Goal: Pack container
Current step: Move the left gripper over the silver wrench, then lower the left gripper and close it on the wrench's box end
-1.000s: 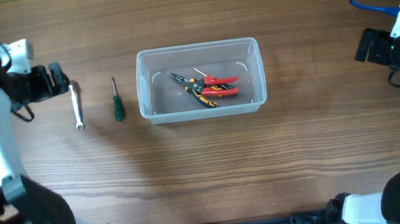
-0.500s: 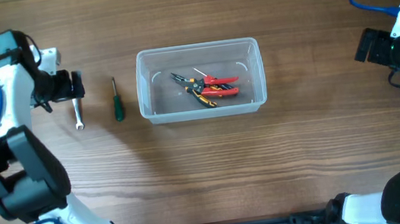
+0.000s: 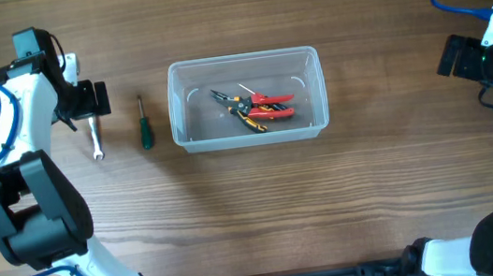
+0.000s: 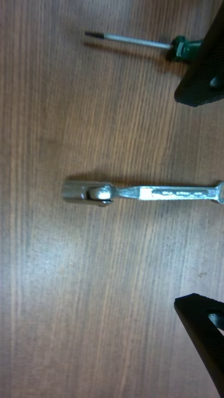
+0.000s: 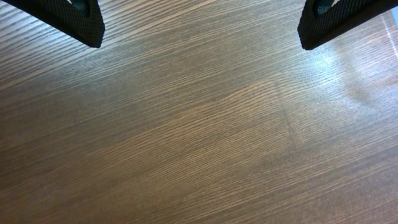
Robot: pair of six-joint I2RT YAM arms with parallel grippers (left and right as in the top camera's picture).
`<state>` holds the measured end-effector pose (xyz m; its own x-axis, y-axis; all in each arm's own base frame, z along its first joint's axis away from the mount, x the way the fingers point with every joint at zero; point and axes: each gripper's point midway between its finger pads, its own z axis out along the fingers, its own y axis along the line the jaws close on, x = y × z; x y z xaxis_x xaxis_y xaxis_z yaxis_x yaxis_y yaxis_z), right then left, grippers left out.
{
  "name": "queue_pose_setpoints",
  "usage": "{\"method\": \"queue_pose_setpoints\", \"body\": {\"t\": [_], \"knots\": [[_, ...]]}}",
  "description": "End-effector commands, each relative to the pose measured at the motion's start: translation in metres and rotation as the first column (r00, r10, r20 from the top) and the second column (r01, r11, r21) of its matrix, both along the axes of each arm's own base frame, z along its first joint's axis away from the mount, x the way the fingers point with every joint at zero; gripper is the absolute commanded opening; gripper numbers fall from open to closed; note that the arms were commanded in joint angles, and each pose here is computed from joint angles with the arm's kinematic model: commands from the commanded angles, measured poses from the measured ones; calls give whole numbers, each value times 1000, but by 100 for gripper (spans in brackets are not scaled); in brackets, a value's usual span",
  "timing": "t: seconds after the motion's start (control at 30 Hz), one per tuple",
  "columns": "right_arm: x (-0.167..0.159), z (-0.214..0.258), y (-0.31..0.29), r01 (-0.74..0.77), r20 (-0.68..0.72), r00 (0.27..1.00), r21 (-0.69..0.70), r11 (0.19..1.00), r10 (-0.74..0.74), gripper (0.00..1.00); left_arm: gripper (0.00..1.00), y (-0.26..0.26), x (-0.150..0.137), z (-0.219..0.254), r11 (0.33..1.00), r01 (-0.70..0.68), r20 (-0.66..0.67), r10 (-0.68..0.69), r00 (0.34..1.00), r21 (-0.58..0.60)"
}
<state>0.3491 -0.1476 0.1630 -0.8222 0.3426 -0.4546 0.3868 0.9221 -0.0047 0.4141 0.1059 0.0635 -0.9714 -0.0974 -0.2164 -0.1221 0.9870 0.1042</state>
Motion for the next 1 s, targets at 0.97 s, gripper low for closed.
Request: {"method": "queue_pose_setpoints", "body": {"t": [0.97], "knots": [[0, 0, 0, 13, 5, 1000, 9, 1000, -13, 100, 100, 2, 1, -59, 999, -34, -102, 31, 994, -28]]}}
